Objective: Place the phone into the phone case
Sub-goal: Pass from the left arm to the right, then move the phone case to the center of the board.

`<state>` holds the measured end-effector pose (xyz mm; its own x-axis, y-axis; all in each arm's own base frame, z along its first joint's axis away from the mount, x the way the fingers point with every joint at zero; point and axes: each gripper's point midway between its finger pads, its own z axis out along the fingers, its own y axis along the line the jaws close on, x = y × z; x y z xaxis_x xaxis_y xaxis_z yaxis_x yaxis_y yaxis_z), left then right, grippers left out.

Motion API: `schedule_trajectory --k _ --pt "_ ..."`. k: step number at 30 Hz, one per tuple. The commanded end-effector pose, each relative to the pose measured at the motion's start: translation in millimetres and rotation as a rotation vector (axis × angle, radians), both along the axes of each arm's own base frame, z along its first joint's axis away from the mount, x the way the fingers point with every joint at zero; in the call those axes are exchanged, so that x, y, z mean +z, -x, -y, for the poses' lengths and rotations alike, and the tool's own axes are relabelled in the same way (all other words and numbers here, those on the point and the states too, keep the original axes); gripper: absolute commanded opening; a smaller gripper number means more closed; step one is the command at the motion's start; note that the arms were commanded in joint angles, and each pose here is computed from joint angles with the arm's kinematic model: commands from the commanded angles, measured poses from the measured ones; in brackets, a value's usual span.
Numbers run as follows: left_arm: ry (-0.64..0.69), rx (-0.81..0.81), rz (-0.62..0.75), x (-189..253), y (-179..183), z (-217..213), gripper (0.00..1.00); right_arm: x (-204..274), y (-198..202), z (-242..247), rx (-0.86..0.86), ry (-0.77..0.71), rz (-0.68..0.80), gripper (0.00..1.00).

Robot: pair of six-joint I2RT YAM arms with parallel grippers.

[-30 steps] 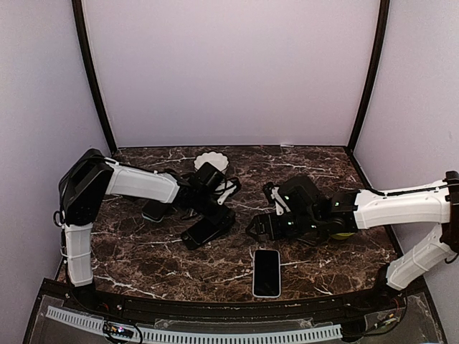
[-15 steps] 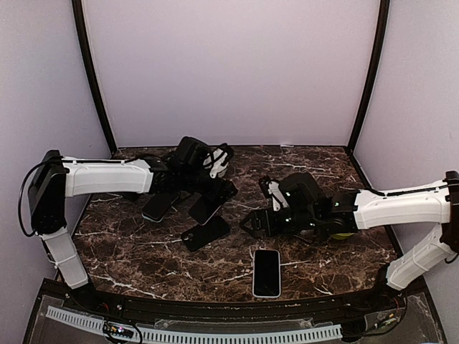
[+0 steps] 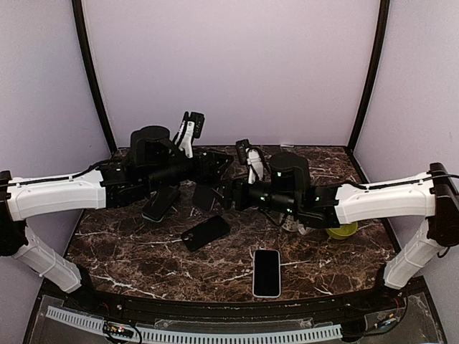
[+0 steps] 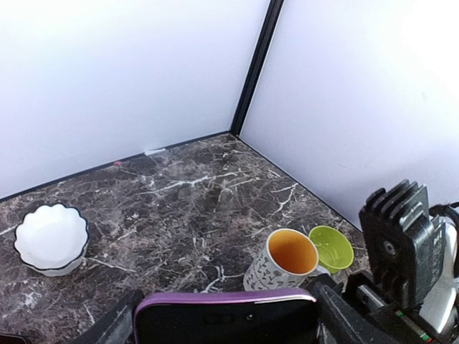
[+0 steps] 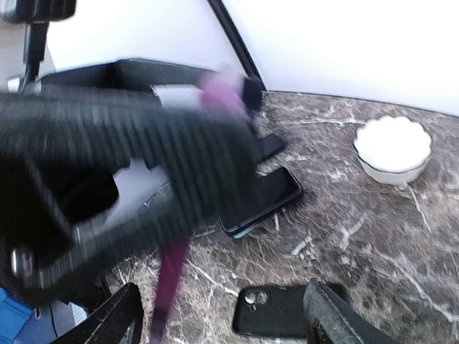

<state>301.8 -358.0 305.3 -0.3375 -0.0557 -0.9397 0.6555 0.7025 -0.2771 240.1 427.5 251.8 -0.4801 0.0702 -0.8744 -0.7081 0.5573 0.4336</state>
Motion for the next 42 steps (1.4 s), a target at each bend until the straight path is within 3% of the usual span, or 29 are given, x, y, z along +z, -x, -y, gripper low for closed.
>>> schedule_trajectory --k 1,3,5,12,14,17,19,21,23,25,31,34,39,41,42 --pt "0.072 0.003 0.089 26.5 10.6 -0.6 0.0 30.9 -0.4 -17.3 0.052 -0.084 0.08 0.75" --pt "0.084 -0.013 0.131 33.2 16.7 1.5 0.0 31.3 -2.7 -17.4 0.042 -0.092 0.085 0.7" --pt "0.088 -0.029 0.156 34.0 23.5 2.8 0.0 30.7 -6.1 -16.4 0.023 -0.095 0.085 0.6" --pt "0.099 -0.023 0.178 35.0 29.2 -0.5 0.0 23.1 -16.1 -11.9 -0.041 -0.075 0.059 0.08" --pt "0.104 -0.019 0.177 34.0 30.3 -2.6 0.0 20.3 -18.6 -6.9 -0.066 -0.072 0.048 0.0" --pt "0.119 -0.027 0.181 36.1 34.0 -4.8 0.0 21.8 -19.5 -1.7 -0.074 -0.082 0.036 0.0" --pt "0.118 -0.045 0.181 37.1 37.2 -4.2 0.19 23.8 -16.6 0.1 -0.059 -0.087 0.033 0.0" --pt "0.107 -0.053 0.177 38.0 40.3 -6.8 0.65 26.8 -13.0 5.3 -0.049 -0.09 0.037 0.0" --pt "0.09 -0.037 0.171 39.8 42.3 -14.7 0.86 29.5 -8.9 13.8 -0.043 -0.088 0.046 0.0" --pt "0.062 0.016 0.158 41.1 40.4 -29.0 0.96 30.0 -3.8 24.2 -0.033 -0.073 0.052 0.0" --pt "-0.094 0.132 0.059 7.4 30.4 -65.4 0.99 29.9 11.7 59.3 -0.033 -0.027 0.059 0.0" --pt "-0.203 0.121 -0.104 -45.6 25.3 -71.5 0.98 30.3 18.3 76.1 -0.043 -0.012 0.066 0.0" --pt "-0.406 0.17 -0.38 -135.9 12.4 -99.8 0.89 39.0 24.5 101.6 -0.083 -0.011 0.081 0.0" --pt "-0.48 0.15 -0.443 -165.9 13.1 -100.8 0.82 39.6 25.7 107.0 -0.094 -0.016 0.081 0.0" --pt "-0.536 0.141 -0.473 -185.4 12.8 -101.8 0.74 38.2 26.1 108.4 -0.097 -0.018 0.077 0.0"
